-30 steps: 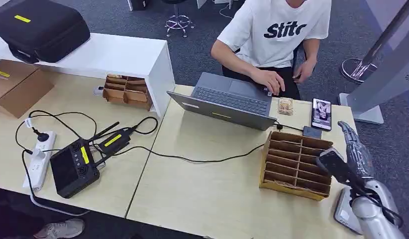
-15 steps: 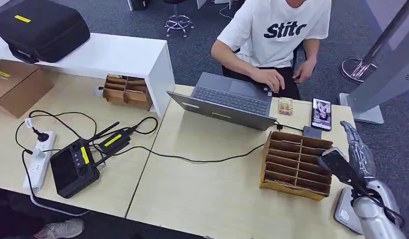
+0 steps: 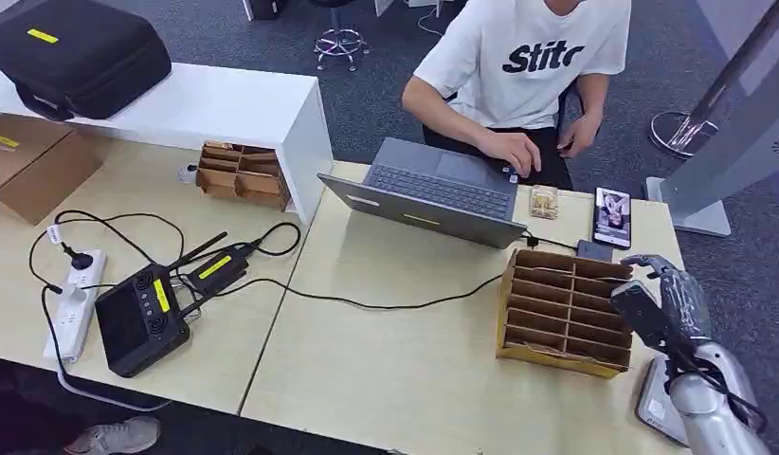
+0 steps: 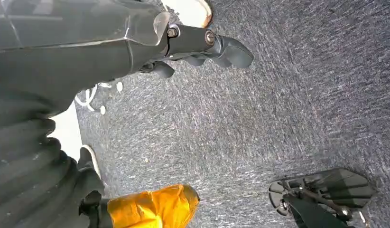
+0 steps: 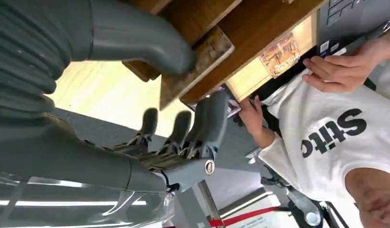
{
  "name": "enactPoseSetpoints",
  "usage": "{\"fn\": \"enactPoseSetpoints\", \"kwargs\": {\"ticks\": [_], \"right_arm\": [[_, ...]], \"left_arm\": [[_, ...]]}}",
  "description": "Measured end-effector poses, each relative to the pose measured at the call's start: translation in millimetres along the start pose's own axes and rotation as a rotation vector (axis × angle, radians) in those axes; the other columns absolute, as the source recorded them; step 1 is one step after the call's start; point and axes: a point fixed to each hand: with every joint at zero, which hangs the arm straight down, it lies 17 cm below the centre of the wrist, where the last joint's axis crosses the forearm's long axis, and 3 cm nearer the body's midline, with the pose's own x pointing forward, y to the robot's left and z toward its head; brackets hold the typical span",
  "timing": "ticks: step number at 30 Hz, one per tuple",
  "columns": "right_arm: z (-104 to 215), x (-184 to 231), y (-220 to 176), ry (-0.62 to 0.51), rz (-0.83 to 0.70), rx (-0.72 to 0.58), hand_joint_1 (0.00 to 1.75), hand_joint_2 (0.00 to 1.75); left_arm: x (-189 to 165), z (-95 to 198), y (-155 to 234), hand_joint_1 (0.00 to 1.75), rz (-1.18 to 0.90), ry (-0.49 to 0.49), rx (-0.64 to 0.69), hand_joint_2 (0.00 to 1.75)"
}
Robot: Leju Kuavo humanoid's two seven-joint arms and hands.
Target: Pass the card to the sensor for recognition and then transmit it.
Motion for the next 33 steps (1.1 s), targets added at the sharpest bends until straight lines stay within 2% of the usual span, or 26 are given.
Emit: {"fn": "enactPoseSetpoints", "kwargs": {"ticks": [21,28,33], "right_arm": [[-2,0,-6,0.0,-0.041,-0.032,1.75,1.75],[-10,16,-39,-0.044,-0.079,-0.12,1.75,1.75],[-20,50,-81,-0.14,-0.134,-0.211,1.75,1.75]], "left_arm": [[-1,0,1,0.0,0.002,0.003,0.001,1.75],[-1,0,1,0.0,0.003,0.004,0.003,1.75],[-1,0,2,0.0,0.0,0.004,0.004,1.75]]}}
